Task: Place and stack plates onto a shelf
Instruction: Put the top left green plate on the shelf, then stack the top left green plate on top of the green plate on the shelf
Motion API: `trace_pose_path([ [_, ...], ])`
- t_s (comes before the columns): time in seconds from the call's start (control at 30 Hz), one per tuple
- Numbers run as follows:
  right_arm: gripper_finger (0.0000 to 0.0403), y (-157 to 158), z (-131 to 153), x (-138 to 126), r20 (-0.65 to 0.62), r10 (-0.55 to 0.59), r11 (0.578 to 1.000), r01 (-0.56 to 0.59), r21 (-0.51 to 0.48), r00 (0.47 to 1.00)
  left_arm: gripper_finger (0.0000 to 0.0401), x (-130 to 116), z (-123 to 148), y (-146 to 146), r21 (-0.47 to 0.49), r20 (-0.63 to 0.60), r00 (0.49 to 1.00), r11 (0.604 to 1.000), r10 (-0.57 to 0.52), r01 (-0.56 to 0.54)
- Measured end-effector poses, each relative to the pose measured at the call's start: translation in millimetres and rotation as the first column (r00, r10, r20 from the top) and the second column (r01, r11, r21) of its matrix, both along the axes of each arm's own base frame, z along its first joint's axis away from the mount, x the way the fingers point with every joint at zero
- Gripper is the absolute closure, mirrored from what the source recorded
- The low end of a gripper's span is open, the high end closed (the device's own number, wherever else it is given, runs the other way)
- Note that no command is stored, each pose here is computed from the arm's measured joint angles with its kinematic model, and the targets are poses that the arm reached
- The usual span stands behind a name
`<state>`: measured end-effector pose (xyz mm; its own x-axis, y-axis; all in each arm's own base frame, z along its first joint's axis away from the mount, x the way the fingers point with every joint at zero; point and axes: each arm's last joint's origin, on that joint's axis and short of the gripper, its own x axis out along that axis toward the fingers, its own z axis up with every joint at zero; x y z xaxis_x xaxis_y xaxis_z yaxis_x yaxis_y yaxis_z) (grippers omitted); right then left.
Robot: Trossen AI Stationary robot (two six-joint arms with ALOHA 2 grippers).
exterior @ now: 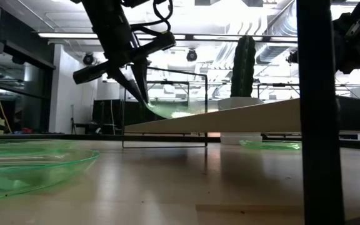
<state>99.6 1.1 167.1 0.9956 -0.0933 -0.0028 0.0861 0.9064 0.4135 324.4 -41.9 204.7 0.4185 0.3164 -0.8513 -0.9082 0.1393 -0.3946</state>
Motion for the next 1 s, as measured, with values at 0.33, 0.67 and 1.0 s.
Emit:
trace_pose_path([
  [0.33,0.0402,0.0,-0.1,0.0,0.0,0.0,1.0,0.0,0.0,1.0,0.0312,-0.7,1.8,1.3,0.023,-0.023,0.998,0.998,-0.064,0.065],
  [0.67,0.0402,0.0,0.0,0.0,0.0,0.0,1.0,0.0,0.002,1.0,0.025,-24.1,52.5,6.6,0.09,0.02,0.927,0.924,-0.375,0.372],
  [1.0,0.0402,0.0,-0.2,0.1,-0.001,0.0,1.0,0.0,0.002,1.0,0.0238,-106.7,80.8,-57.4,0.072,-0.231,0.662,0.666,-0.713,0.743],
])
